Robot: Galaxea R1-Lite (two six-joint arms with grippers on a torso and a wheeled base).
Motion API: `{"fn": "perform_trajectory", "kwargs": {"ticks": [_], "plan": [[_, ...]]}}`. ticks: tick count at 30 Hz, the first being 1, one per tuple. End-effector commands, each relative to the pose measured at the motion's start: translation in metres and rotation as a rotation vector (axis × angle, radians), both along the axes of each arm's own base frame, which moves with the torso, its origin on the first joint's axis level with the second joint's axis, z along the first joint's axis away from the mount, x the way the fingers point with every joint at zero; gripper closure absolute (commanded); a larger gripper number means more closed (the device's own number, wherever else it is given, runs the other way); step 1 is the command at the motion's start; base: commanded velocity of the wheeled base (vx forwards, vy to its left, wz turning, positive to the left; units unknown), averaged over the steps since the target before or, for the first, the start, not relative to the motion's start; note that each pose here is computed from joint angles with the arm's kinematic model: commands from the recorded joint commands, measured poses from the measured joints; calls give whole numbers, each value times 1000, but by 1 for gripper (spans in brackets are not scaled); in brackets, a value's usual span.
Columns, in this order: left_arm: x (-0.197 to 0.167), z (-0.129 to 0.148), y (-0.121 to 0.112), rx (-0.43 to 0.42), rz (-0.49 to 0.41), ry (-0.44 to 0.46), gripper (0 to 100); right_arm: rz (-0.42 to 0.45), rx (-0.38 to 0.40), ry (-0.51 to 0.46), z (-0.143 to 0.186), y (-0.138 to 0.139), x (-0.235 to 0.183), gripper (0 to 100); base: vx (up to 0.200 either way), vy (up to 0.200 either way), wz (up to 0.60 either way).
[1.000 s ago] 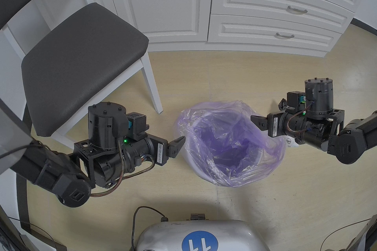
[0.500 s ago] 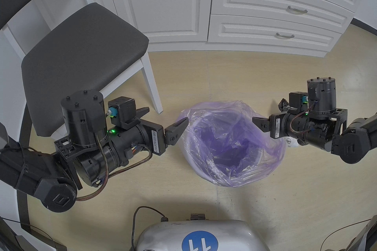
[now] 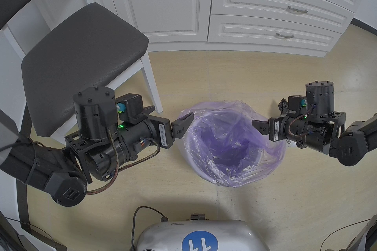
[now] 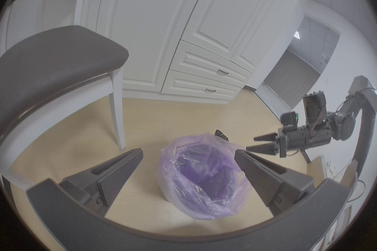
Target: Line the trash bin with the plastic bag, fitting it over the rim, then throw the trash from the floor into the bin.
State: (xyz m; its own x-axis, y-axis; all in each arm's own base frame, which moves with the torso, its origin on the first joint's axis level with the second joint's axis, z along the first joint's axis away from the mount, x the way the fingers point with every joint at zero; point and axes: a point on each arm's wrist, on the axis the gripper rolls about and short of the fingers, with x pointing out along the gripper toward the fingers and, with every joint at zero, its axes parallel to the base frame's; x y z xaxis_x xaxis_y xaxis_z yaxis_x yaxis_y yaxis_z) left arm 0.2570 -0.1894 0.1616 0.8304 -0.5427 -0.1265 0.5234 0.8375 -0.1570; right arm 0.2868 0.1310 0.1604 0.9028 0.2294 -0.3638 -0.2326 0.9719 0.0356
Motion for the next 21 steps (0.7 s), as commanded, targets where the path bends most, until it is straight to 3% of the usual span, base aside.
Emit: {"fn": "perform_trajectory", "kwargs": {"ticks": [1, 8, 11, 17, 21], "plan": [[14, -7, -9, -33, 18, 47, 0, -18, 40, 31, 16, 1, 3, 0, 0, 0, 0], [16, -8, -10, -2, 15, 104, 0, -5, 130, 184, 26, -6, 10, 0, 0, 0, 0], [22, -6, -12, -5, 12, 106, 0, -12, 132, 183, 25, -8, 11, 0, 0, 0, 0], [44, -3, -12, -27, -67, 231, 0, -11, 118, 191, 22, -10, 8, 0, 0, 0, 0], [62, 8, -14, -24, -87, 256, 0, -10, 102, 200, 17, -7, 9, 0, 0, 0, 0]]}}
